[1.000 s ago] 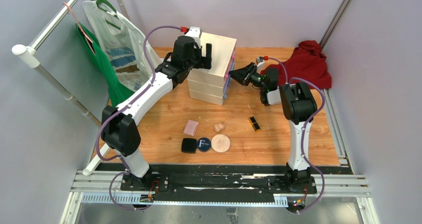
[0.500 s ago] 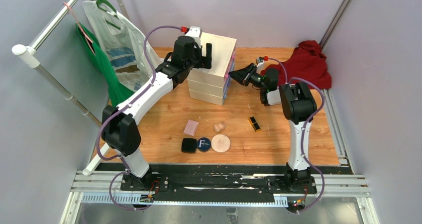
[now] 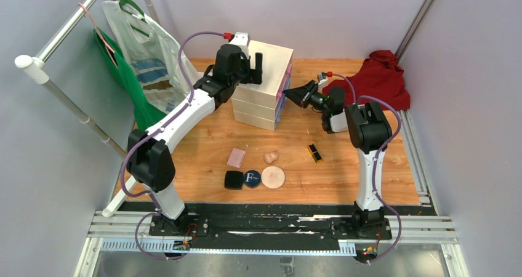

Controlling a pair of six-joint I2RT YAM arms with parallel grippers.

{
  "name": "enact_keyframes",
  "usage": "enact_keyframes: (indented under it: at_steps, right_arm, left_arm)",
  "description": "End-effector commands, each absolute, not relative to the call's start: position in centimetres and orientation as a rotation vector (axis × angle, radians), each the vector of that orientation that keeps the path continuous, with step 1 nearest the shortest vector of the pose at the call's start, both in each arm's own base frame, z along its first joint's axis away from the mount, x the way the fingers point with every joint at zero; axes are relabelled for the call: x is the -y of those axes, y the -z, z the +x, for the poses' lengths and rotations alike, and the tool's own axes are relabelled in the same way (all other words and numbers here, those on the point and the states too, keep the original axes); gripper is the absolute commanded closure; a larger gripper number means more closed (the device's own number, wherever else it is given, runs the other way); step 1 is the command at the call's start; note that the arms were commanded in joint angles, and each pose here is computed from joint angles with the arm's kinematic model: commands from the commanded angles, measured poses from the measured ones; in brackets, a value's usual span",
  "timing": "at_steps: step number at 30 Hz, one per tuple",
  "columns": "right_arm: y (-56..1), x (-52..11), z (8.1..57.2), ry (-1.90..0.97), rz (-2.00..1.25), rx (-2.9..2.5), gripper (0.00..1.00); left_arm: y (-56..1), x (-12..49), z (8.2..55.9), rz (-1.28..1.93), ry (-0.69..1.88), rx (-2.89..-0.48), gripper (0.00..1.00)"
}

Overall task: Organize the makeup
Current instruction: Open the drawer in the storage box.

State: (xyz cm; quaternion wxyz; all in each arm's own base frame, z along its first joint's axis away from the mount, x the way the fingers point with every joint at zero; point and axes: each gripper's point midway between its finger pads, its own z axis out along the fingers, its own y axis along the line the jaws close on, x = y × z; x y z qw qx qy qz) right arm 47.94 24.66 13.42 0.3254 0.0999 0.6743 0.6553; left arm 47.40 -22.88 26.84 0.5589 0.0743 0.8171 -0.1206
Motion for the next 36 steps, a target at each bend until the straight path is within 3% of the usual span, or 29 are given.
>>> enact_keyframes:
  at_steps: [1,17,36]
  right_arm:
    - [-14.8,-23.1,46.9,-1.732,0.224,-1.708,0.99]
    - [-17.4,-19.1,45.0,-1.703,0.252,-1.644,0.99]
    - [-14.2,-15.6,43.3,-1.63,0.358,-1.708,0.99]
  left_arm:
    - [-20.4,21.9,46.3,0.183,0.202,-2.114,0.02]
    - [-19.0,21.4,46.7,0.141,0.195,-2.147,0.02]
    - [-18.9,21.0,46.9,0.13,0.201,-2.152,0.02]
